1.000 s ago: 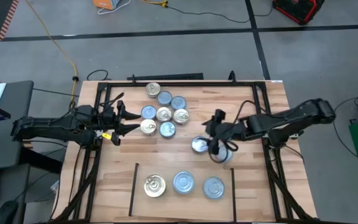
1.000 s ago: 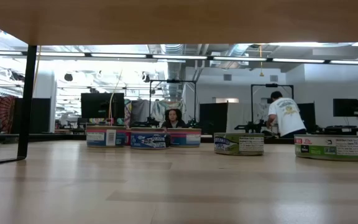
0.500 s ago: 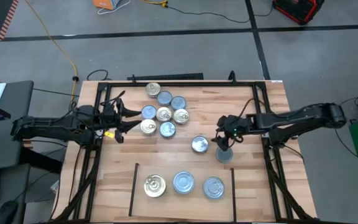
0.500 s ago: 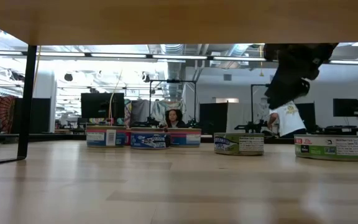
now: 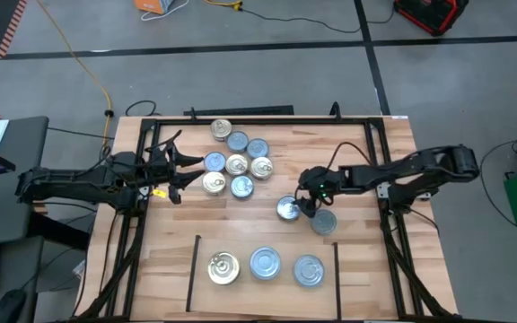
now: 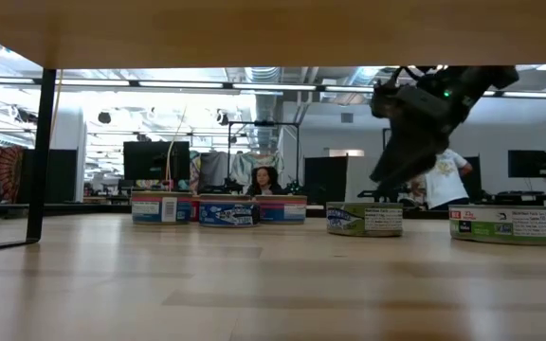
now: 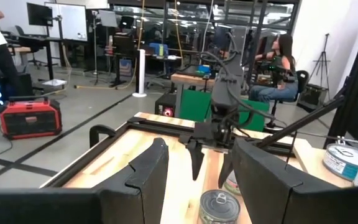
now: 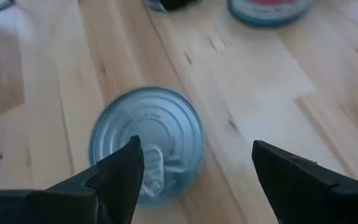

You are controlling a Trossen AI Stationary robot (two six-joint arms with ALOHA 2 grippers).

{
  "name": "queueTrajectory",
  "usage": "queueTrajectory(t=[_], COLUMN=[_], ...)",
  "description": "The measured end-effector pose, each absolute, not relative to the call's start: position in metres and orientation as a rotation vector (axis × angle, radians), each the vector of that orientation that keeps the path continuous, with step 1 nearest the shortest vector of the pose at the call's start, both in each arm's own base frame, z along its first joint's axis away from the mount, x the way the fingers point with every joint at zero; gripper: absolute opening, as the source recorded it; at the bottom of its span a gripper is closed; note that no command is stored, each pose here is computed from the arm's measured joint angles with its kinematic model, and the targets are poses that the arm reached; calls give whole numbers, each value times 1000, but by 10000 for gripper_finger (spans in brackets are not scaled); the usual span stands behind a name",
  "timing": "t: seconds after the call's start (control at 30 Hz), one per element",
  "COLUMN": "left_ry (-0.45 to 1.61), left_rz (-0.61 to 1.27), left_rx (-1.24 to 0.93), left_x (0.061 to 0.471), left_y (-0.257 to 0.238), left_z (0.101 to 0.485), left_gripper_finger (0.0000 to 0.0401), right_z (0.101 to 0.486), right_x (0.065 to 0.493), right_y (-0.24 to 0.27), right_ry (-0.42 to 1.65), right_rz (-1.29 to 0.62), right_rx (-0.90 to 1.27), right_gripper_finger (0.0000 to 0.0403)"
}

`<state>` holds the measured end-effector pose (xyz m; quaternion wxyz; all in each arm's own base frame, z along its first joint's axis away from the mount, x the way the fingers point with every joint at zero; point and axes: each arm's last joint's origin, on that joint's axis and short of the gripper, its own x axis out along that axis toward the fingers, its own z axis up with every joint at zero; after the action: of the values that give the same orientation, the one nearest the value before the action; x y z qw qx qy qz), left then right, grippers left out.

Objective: Stack canned seafood by type on shelf
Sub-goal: Put the green tuna can on the top of the yellow and blue tuna can on the shelf

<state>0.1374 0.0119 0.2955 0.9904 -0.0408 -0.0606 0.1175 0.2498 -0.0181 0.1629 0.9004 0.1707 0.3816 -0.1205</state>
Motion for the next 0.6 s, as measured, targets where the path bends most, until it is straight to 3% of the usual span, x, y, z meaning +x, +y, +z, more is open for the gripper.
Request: queueTrajectory(t=[0.6], left_ry=[-117], left_rz=[236], left_rx=[-80], left_x=[137], left_y=[12], left_z=[295], left_gripper_finger=[168], right_z=[137], right_x=[248], right_y=[-41], right_ry=[848], right_rz=[-337], right_rx=[434], right_gripper_finger=[298])
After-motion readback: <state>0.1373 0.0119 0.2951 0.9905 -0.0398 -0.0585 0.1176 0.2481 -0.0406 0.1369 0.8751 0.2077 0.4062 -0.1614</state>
